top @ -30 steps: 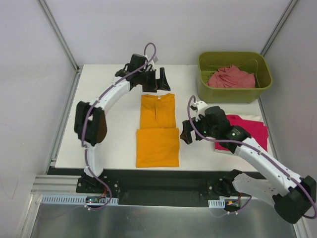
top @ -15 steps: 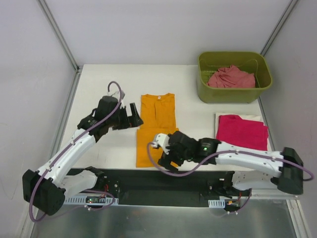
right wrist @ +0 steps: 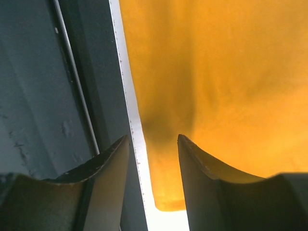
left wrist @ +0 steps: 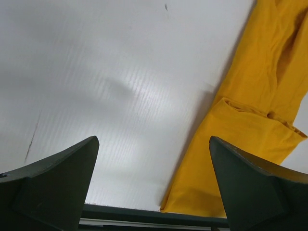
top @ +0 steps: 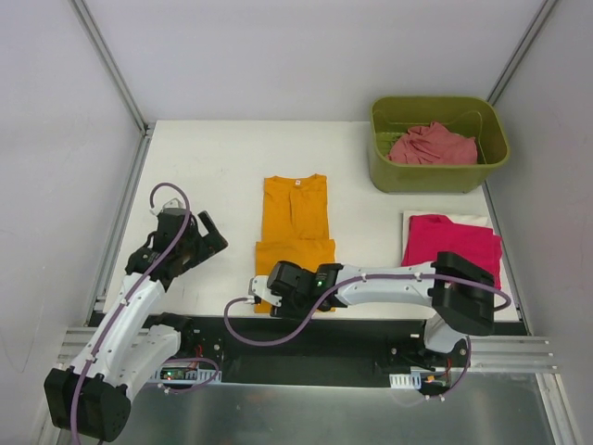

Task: Fold and stack the t-shirts
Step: Grab one side of the 2/3 rectangular tshirt with right arm

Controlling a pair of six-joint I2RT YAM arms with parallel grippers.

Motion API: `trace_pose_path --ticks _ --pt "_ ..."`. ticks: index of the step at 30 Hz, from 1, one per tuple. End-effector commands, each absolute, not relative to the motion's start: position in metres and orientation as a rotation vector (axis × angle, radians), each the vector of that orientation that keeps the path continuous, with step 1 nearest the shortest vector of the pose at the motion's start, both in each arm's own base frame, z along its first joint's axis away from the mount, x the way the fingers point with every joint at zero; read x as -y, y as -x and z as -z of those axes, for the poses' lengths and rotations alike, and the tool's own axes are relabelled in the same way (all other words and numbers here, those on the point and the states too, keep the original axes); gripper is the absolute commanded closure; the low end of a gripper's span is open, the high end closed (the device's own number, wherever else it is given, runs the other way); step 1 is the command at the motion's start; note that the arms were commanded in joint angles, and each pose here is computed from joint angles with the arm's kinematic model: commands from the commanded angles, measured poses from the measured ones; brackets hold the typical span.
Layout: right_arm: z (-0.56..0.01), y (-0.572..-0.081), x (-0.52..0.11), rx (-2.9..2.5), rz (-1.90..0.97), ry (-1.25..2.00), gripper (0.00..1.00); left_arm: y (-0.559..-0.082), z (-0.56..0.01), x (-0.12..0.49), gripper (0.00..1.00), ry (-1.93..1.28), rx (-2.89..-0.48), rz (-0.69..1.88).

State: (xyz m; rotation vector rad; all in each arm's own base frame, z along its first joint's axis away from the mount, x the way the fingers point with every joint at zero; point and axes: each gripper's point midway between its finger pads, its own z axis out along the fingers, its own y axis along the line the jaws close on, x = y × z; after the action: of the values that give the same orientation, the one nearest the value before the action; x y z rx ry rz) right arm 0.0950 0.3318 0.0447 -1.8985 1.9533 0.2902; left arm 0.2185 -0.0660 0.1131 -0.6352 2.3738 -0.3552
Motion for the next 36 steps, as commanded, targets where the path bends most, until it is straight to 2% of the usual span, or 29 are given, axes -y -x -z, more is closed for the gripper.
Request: trace_pose_path --ticks 1,7,11,14,18,21,27,32,36 --pt "-0.043 -0.098 -0.349 -1.904 -0.306 1.936 0.52 -0.222 -0.107 0.047 0.01 0.770 -2.348 0.275" --pt "-0.020 -0.107 -0.346 -1.977 -0.281 1.932 0.54 -0.223 -0.105 0.043 0.01 0.780 -2.343 0.252" --pt "-0.009 -0.114 -0.340 -2.051 -0.313 1.898 0.72 -0.223 -0.104 0.042 0.01 0.785 -2.339 0.246" --pt "-0.007 -0.118 -0.335 -2.079 -0.303 1.882 0.81 -0.223 -0.103 0.041 0.01 0.790 -2.339 0.238" --pt "-0.023 -0.097 -0.339 -2.107 -0.437 1.884 0.87 -0.224 -0.106 0.041 0.01 0.786 -2.330 0.243" --pt "-0.056 -0.071 -0.346 -2.087 -0.587 1.909 0.99 -0.223 -0.108 0.042 0.01 0.784 -2.323 0.254" --pt "-0.122 -0.013 -0.351 -2.096 -1.011 1.945 0.99 -0.224 -0.109 0.047 0.01 0.764 -2.328 0.292" --pt "-0.159 -0.011 -0.337 -2.169 -1.006 1.930 0.99 -0.224 -0.111 0.051 0.01 0.751 -2.329 0.319" --pt "-0.176 -0.037 -0.333 -2.211 -0.944 1.874 0.99 -0.227 -0.118 0.056 0.01 0.740 -2.321 0.355"
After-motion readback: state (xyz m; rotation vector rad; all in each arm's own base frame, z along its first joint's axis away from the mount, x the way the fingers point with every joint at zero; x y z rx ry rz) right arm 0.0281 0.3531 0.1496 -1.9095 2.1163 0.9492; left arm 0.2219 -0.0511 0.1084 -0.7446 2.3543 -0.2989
